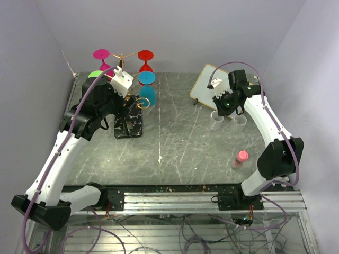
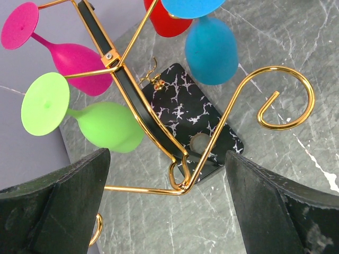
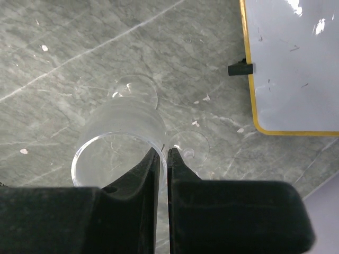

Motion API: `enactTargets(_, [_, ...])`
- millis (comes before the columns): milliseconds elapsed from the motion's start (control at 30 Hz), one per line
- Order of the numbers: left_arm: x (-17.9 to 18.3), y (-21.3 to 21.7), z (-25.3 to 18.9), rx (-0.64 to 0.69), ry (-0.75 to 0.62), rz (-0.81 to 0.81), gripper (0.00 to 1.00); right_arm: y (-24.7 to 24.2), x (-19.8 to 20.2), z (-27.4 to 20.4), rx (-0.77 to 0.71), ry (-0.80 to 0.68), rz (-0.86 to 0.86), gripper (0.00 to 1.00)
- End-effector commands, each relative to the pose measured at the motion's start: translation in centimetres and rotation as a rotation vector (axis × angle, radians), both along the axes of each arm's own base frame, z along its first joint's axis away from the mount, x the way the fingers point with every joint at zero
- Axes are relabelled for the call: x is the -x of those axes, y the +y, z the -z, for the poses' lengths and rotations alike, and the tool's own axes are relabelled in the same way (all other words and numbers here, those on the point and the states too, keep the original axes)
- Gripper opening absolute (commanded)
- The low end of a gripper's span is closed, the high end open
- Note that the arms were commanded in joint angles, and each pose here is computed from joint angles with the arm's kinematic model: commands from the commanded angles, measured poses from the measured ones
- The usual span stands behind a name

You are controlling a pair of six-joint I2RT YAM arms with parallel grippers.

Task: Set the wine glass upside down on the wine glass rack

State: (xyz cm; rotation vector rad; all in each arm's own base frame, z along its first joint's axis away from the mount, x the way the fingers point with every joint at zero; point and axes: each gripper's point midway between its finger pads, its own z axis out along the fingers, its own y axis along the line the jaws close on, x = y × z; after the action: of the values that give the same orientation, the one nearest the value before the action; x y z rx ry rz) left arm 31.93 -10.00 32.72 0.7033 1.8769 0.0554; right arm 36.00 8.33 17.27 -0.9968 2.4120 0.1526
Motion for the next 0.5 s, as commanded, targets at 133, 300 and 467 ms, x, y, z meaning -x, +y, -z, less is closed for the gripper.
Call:
enactTargets(133, [0.0,0.1,-2.5,0.112,-0.043,-0.031,1.0,3.0,-0.7,-5.7,-0.142,-0.093,-0.106,0.0])
enactTargets(300, [-0.2,-0.3,-2.9,0.242,-0.024,-0.033,1.0,5.2,-1.1,-10.4,-0.253,-0.161,-0.18,0.0])
enactTargets(467, [0.1,-0.9,-4.2,0.332,-0.025,0.006,0.99,7.3,-1.8,-16.0,-0.378,-0.276,-0.238,0.0])
